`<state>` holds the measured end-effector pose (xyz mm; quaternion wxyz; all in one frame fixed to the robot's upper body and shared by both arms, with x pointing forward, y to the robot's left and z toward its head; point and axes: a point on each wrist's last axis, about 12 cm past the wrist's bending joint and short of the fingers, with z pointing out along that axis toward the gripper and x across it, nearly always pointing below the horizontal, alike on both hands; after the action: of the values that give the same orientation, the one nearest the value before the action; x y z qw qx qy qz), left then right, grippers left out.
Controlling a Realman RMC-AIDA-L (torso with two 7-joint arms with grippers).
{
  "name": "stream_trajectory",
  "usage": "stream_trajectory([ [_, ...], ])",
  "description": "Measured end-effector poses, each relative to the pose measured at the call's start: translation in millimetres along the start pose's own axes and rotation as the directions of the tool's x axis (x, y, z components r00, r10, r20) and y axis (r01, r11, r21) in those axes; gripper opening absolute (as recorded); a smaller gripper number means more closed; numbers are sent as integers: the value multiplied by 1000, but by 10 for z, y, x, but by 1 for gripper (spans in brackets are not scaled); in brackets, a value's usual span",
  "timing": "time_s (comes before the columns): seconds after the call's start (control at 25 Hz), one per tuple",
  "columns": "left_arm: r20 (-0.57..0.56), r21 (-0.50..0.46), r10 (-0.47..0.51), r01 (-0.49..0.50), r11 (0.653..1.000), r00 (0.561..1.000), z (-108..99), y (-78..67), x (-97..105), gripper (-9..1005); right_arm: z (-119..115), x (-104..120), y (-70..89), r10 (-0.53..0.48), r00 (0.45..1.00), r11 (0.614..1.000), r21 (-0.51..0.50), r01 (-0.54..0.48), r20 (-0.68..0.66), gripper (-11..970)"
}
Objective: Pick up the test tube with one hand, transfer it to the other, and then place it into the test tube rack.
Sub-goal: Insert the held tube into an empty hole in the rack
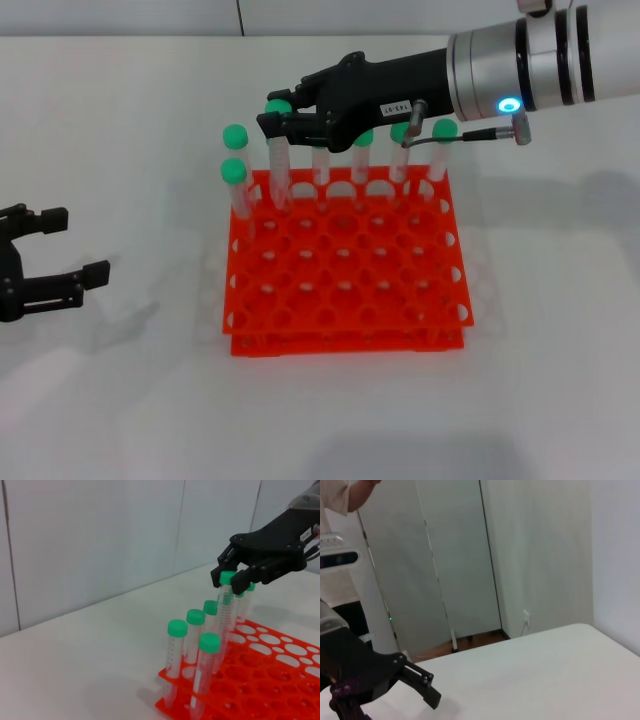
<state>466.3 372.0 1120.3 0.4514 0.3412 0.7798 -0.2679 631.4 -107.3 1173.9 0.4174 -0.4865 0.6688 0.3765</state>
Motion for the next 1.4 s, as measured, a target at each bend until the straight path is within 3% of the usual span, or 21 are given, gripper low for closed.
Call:
stream_trajectory([
  [1.4, -14, 19, 26, -25, 1000, 1000, 77, 36, -47, 893, 86, 99, 1, -12, 997, 1000, 17, 13, -80, 256],
])
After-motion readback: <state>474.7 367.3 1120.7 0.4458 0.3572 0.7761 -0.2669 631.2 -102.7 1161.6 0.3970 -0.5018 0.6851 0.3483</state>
